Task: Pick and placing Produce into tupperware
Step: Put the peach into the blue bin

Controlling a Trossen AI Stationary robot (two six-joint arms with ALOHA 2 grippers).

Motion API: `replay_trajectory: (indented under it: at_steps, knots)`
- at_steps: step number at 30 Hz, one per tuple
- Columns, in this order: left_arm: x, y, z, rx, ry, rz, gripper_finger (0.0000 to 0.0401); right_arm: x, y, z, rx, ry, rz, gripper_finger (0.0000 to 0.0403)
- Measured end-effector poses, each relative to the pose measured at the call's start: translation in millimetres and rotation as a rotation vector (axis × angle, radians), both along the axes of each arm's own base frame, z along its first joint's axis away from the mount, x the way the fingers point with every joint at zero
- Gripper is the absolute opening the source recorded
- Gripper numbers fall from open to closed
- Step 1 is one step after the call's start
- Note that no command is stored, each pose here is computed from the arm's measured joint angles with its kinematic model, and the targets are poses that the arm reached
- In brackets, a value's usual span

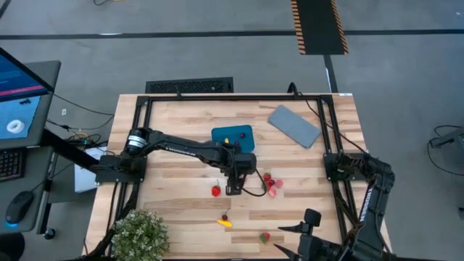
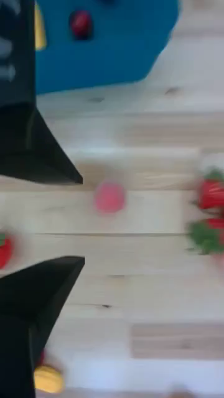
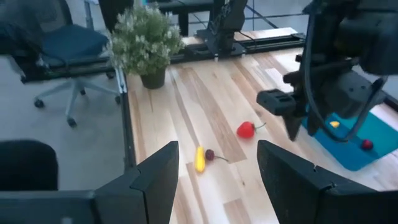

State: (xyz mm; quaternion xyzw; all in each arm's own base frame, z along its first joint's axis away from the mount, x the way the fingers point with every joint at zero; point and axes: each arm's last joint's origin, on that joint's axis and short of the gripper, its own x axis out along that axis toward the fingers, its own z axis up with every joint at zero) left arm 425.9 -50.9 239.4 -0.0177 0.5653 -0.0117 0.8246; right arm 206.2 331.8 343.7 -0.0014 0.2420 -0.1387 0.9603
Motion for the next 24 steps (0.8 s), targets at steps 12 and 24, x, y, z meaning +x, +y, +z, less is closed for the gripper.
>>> replay_trajectory:
  at_steps: [12, 24]
  knots:
    - [15.6, -0.1, -32.0, 0.009, 0.021, -0.037, 0.0215, 3.9, 5.1, -7.5, 0.001, 0.033, 0.017, 0.0240]
    - [28.3, 2.9, -52.5, 0.000, -0.006, -0.041, 0.0214, 7.5, 2.6, -7.8, -0.026, 0.041, 0.018, 0.0240]
